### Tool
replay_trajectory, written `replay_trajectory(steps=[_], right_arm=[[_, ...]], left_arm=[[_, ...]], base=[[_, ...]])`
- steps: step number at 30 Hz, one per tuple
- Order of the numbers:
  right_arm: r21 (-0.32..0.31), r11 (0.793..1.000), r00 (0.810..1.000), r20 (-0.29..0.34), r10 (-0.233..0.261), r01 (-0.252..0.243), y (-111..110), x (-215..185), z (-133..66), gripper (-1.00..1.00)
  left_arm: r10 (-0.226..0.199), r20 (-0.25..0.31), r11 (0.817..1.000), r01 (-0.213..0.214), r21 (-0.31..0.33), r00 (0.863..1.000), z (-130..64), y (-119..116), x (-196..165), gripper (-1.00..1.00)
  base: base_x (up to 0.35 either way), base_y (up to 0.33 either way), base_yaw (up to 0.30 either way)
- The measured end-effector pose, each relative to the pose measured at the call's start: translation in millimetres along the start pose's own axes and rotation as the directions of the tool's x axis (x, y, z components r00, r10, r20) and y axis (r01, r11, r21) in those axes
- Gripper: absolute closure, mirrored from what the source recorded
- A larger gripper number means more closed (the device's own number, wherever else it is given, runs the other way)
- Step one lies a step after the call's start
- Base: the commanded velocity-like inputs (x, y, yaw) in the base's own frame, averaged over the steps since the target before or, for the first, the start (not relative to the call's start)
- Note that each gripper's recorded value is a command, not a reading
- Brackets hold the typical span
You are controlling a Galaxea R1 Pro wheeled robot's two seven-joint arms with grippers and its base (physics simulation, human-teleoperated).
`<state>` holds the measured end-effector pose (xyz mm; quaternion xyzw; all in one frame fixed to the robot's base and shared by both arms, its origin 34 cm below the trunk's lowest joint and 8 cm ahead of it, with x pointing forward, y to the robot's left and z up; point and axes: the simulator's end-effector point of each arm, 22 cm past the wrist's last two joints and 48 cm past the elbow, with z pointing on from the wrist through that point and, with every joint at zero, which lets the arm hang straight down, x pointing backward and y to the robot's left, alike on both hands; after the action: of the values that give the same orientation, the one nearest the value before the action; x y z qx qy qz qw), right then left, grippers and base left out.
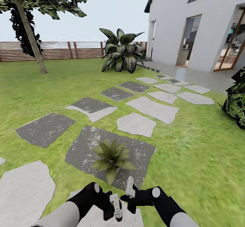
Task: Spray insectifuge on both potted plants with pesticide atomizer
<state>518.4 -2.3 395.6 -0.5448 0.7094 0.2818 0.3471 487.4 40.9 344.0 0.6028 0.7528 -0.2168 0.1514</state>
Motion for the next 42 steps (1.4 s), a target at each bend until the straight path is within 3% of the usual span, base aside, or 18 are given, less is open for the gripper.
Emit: replay_trajectory(steps=[30,33,39,40,42], right_arm=[[0.0,1.0,1.0,0.0,-0.001,0.001,0,0,-0.3,1.0],[0.0,1.0,1.0,0.0,-0.001,0.001,0,1,-0.3,1.0],[0.001,1.0,1.0,-0.005,0.001,-0.001,0,3,-1.2,1.0],[0.003,1.0,1.0,-0.008,0.003,-0.003,-1,6,-2.6,-1.0],[0.009,1.0,1.0,-0.016,0.005,-0.005,-4,12,-6.9,-1.0]], left_arm=[[0.013,0.002,1.0,-0.013,0.0,1.0,-1.2,1,2,1.0],[0.006,-0.026,1.0,-0.007,-0.005,1.0,-4.2,4,18,1.0],[-0.054,-0.132,0.998,0.048,-0.046,0.99,-32.6,23,106,1.0],[-0.074,-0.153,0.996,0.065,-0.061,0.986,-41.8,27,128,1.0],[-0.099,-0.177,0.993,0.085,-0.087,0.979,-54.5,35,154,1.0]], base=[[0.0,0.0,0.0],[0.0,0.0,0.0],[0.0,0.0,0.0],[0.0,0.0,0.0],[0.0,0.0,0.0]])
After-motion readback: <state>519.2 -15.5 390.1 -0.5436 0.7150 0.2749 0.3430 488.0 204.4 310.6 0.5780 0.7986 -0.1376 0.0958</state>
